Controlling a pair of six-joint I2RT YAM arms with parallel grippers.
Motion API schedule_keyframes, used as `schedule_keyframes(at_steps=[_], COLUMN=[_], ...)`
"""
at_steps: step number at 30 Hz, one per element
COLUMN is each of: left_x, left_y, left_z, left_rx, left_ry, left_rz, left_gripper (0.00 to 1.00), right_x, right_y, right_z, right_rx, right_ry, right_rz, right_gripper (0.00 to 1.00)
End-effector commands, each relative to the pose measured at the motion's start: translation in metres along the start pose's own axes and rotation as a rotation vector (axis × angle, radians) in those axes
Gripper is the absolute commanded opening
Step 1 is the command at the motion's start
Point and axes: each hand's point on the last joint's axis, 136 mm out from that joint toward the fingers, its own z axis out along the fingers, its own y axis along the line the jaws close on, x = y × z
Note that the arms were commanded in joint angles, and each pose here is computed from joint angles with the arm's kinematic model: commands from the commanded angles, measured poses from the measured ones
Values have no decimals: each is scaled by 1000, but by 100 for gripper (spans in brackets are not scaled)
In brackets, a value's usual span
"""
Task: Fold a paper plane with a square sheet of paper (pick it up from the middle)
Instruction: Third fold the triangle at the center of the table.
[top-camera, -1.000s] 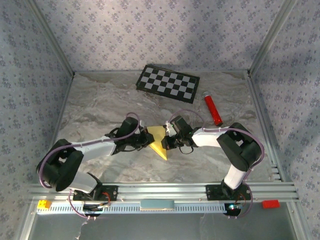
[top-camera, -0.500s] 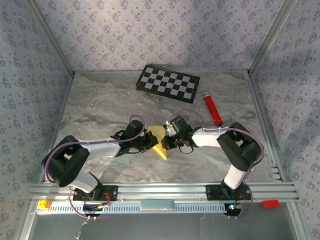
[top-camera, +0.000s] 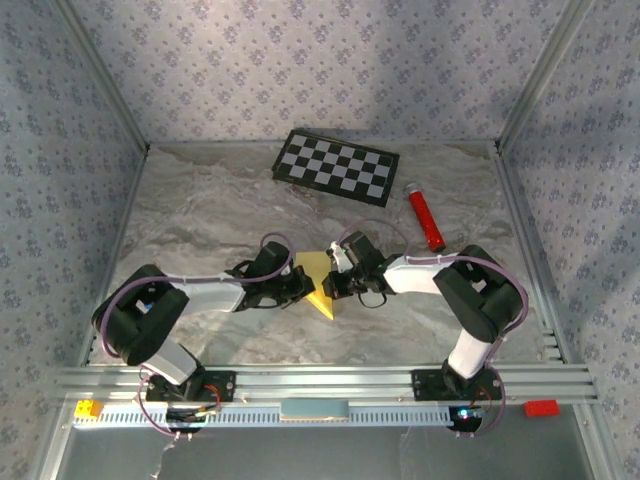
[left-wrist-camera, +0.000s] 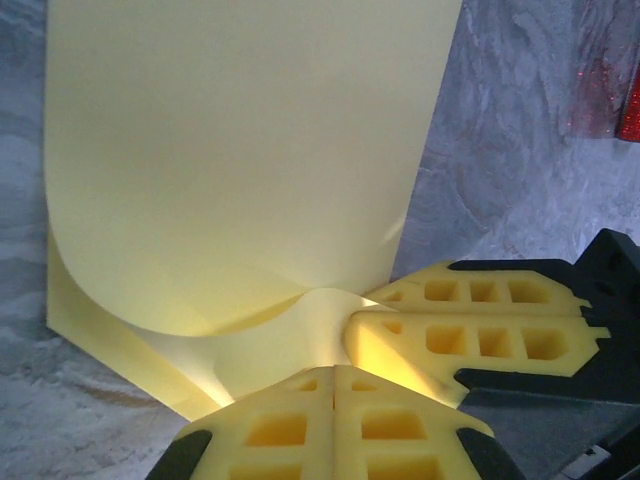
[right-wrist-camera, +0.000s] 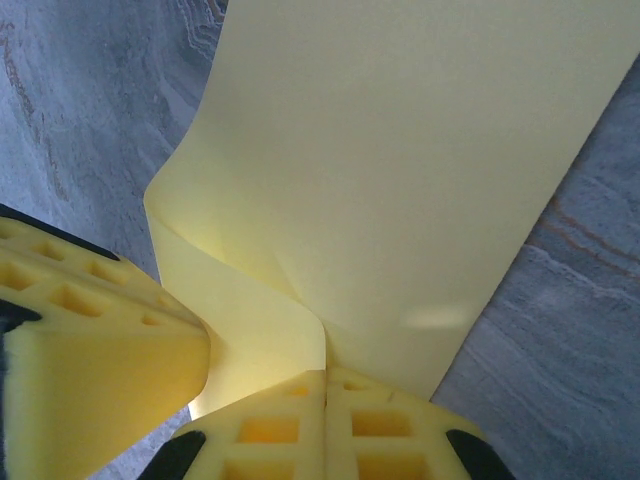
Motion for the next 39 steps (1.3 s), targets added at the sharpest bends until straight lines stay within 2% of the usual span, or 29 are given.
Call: schedule_keyframes(at_steps=[1, 16, 22, 24, 30, 32, 35, 39], left_x=[-4, 7, 4, 4, 5, 5, 5, 5], left_y=[6, 45, 38, 38, 41, 41, 41, 41], left_z=[2, 12, 10, 10, 12, 12, 12, 13], left_rx=[-36, -144, -137, -146, -153, -151, -152, -153], left_ry=[-5, 25, 16, 21, 28, 28, 28, 29], left_rz=[8, -26, -6, 0, -1, -1, 1, -2], left_gripper=[0, 0, 0, 0, 0, 0, 0, 0], right_x=[16, 12, 3, -2, -16, -17, -15, -3], right_y=[-20, -15, -6, 0, 0, 3, 21, 50], right_z=[5, 5, -1, -6, -38, -46, -51, -45], right_rx=[63, 47, 33, 14, 56, 26, -62, -187], right_ry=[48, 47, 38, 24, -37, -45, -26, 52], right_rz=[42, 38, 27, 29, 52, 68, 62, 45], right_gripper=[0, 0, 0, 4, 26, 29, 30, 22])
